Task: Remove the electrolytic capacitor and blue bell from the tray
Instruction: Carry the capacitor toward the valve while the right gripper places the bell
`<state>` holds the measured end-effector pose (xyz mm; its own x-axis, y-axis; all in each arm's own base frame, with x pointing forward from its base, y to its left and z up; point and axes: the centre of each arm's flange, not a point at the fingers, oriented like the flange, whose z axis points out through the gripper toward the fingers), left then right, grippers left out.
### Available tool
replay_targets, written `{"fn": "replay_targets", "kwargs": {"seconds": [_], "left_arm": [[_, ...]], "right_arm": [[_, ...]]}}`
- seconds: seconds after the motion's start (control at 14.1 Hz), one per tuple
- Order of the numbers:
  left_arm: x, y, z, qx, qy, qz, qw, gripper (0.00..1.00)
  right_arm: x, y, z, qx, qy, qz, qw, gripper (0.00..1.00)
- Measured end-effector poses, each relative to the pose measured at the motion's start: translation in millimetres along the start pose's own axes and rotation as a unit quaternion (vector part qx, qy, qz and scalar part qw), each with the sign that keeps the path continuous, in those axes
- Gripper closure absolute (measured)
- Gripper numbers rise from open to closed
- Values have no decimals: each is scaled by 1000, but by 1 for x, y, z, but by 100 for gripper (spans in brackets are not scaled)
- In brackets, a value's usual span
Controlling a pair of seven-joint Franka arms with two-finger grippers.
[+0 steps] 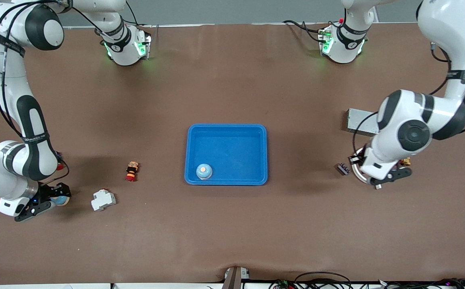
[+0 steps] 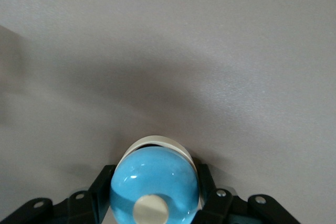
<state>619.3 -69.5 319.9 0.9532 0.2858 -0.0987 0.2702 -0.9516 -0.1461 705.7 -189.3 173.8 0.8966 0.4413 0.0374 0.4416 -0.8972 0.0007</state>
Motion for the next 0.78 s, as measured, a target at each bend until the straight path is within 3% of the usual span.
{"fn": "replay_targets", "kwargs": {"seconds": [0.14,0.42,0.5,0.64,0.78], "left_arm": [[8,-23,8,0,-7,-11,1000,68],[16,-55,28,24,-6,7,1000,68],[17,-63,33,34,-4,26,999,68],[20,-79,38,52,-2,67,996,68],[25,-100,43,52,0,99,994,68]], "right_arm": [[-2,3,0,-2,3,2,1000,31],[2,1,-1,2,4,1,1000,0],[8,-3,-5,9,-1,-4,1000,0],[27,-20,-27,32,-27,-1,999,0],[55,-47,-67,45,-69,32,996,0]]}}
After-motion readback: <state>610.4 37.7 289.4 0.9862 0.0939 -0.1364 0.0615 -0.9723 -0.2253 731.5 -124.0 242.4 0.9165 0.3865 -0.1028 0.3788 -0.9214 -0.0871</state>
